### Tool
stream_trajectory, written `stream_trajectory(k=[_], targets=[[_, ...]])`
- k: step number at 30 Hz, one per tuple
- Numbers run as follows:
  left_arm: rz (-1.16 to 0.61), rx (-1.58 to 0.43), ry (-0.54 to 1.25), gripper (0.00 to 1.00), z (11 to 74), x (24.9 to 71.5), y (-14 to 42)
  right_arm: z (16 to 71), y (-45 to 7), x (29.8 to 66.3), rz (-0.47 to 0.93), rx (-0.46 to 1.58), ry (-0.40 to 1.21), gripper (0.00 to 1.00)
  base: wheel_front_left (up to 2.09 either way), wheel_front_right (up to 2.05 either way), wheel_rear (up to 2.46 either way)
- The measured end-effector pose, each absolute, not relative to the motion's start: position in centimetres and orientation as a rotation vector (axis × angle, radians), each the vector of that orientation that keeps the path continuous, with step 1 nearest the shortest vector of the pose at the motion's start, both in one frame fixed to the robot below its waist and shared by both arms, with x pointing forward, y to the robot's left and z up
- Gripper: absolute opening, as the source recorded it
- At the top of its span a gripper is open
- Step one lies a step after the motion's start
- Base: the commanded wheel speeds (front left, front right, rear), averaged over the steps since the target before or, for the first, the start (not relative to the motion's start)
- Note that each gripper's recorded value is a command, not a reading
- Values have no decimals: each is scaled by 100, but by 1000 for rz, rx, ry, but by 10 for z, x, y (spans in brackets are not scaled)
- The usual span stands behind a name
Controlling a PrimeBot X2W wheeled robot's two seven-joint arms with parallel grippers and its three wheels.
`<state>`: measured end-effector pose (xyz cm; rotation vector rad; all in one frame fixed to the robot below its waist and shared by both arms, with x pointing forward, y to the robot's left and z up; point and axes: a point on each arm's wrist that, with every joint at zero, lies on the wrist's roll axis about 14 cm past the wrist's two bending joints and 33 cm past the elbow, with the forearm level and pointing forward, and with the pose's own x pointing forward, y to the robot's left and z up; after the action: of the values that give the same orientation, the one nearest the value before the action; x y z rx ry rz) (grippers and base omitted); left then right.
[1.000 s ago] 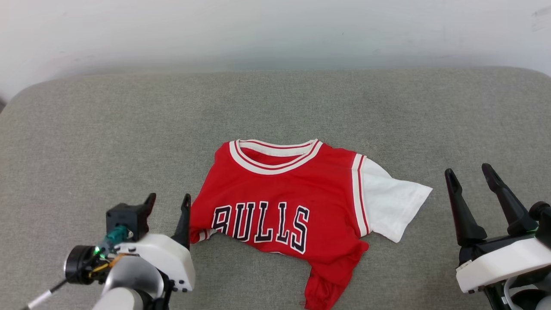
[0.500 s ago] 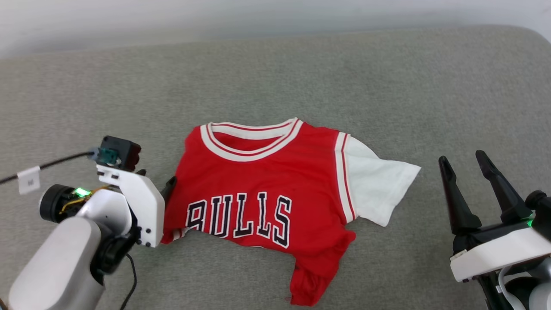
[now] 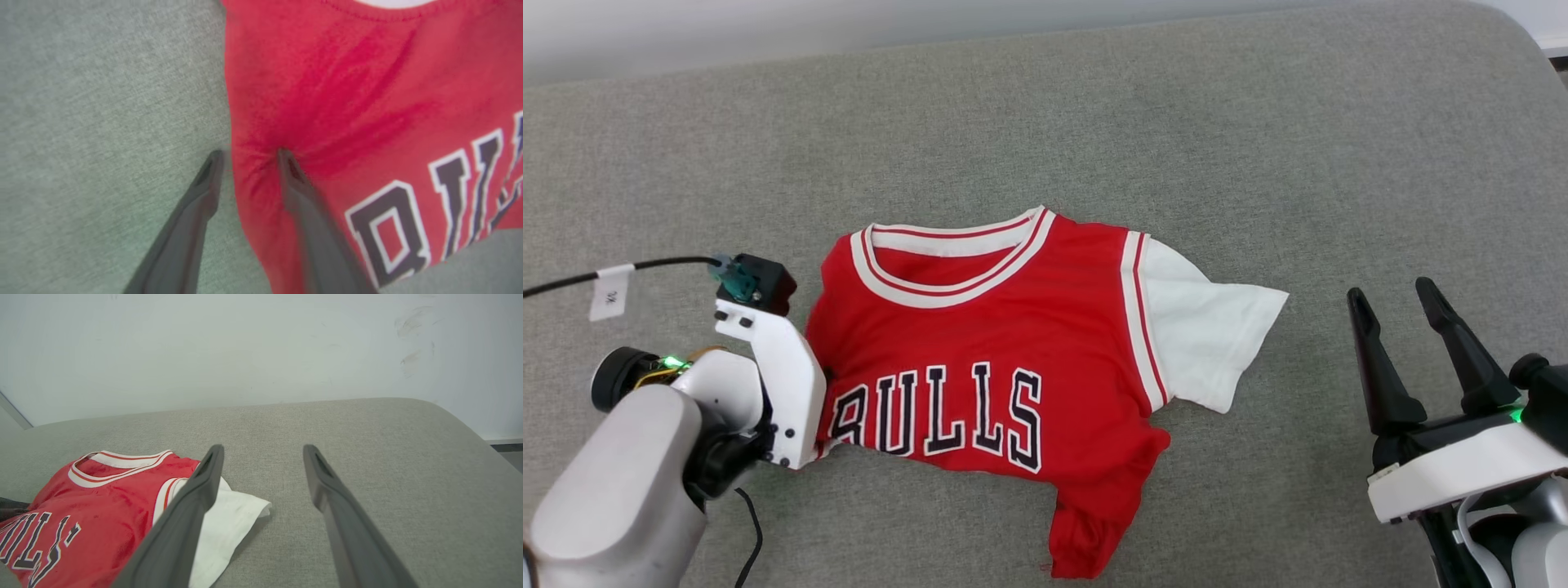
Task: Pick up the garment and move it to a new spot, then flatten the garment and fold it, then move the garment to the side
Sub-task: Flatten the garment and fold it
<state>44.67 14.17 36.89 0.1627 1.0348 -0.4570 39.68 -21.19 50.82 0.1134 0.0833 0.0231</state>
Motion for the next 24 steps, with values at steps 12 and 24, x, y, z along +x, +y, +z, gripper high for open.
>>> stream_trajectory(k=[12, 24], targets=[[-417, 315, 464, 0, 467, 502, 107, 521, -211, 396, 27, 111, 50, 100, 0, 0, 0], [-793, 332, 397, 0, 457, 408, -21, 535, -204, 391, 46, 104, 29, 100, 0, 0, 0]])
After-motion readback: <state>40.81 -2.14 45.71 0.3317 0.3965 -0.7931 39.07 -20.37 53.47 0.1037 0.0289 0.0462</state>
